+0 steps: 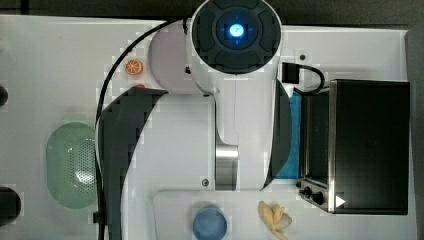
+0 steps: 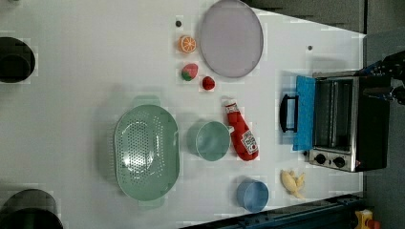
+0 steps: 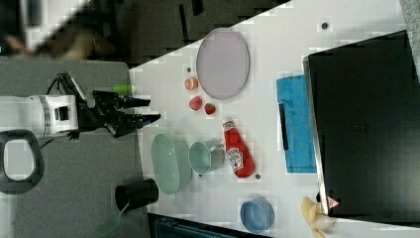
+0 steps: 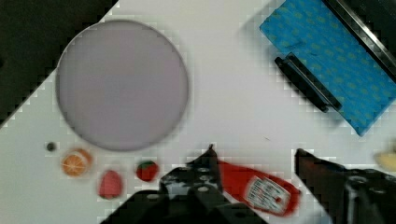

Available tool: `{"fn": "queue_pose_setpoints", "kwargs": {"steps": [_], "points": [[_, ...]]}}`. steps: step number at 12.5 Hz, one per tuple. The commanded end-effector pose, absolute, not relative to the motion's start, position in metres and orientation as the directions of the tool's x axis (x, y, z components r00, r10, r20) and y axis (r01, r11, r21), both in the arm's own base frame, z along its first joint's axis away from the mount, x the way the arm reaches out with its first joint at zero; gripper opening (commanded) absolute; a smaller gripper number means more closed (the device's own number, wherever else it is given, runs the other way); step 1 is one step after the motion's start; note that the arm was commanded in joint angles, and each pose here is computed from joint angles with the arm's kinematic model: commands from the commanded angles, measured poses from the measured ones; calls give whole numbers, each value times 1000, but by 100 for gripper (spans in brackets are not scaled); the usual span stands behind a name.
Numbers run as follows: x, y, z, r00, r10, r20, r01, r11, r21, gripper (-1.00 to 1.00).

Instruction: Flap close oven.

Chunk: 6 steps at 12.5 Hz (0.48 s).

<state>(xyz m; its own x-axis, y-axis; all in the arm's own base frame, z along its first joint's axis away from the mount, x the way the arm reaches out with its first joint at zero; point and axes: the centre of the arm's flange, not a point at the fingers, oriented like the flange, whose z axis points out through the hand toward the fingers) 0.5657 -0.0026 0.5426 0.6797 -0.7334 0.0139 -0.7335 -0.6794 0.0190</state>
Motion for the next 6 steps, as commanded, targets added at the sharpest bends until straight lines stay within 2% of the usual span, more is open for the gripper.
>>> {"fn": "queue_pose_setpoints", "kwargs": {"steps": [1, 3, 6], "points": [[427, -56, 600, 567, -822, -53, -822, -569, 19, 59], [439, -50, 596, 578, -815, -29, -816, -579, -2, 99], [487, -27, 548, 654, -756, -6, -756, -654, 6, 100]]}}
